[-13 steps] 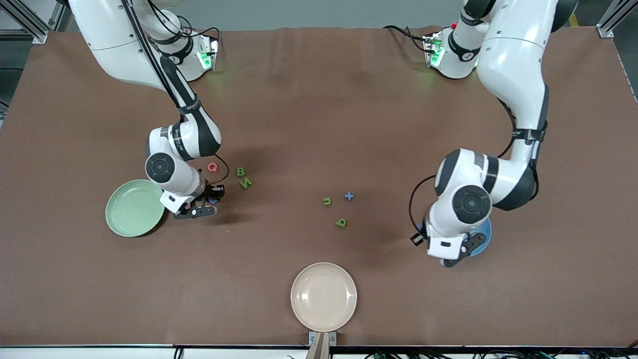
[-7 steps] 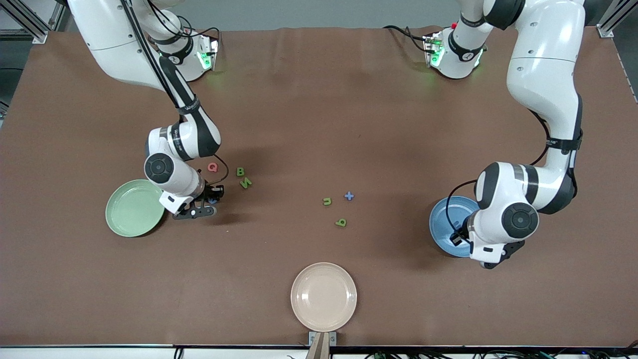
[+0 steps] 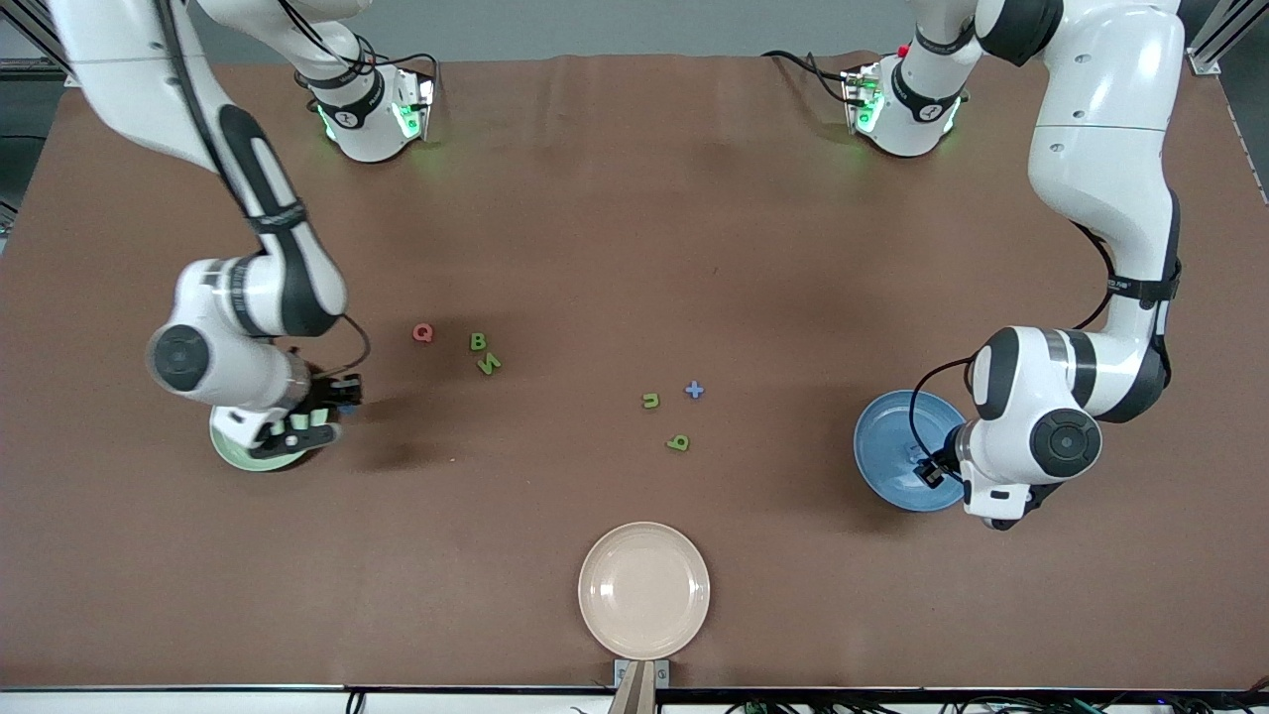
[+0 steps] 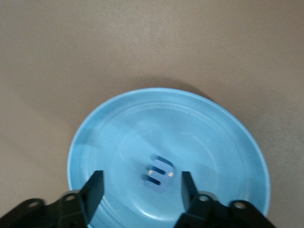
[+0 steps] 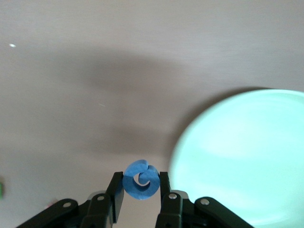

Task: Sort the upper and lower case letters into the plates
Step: 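Open the left gripper over the blue plate while the right gripper carries G, then grasp the green d with the left gripper while the right gripper releases G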

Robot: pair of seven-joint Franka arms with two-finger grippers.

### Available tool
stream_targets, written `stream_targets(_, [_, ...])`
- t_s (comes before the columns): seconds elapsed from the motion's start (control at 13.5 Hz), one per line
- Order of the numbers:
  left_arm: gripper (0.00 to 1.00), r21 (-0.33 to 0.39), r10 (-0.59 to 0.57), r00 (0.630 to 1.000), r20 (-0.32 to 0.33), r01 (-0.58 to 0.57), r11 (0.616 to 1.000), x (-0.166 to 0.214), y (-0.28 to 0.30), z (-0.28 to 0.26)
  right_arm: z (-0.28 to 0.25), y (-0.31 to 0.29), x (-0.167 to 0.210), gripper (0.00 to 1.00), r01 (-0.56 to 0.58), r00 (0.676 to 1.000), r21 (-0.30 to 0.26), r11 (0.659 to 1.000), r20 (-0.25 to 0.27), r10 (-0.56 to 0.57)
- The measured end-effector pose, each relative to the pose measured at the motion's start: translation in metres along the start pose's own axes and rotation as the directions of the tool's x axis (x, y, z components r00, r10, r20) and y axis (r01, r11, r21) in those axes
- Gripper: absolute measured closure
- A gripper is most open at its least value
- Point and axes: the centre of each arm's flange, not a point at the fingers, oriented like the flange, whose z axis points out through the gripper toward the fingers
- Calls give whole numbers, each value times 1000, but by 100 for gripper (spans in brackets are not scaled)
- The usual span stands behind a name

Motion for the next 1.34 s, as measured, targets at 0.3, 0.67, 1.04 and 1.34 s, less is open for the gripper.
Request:
stream_targets(0.3, [0,-64,-29,999,-32,27,998,-70,72,-27,-4,80,-25,65,34,999,13,999,-13,-33])
stream_targets(0.67, [0,-215,-179,981,-73,160,963,-193,171,-16,21,85,-32,65,36,999,-5,999,-24,-36])
stream_targets(1.04, [0,-265,-503,864,26,491,830,-247,225,16,60,83,-43,65,32,998,-22,999,-44,-33])
stream_targets(1.34, [0,-254,-605,794,69,600,758,-273,239,30,70,81,-47,65,33,999,-20,999,-37,-33])
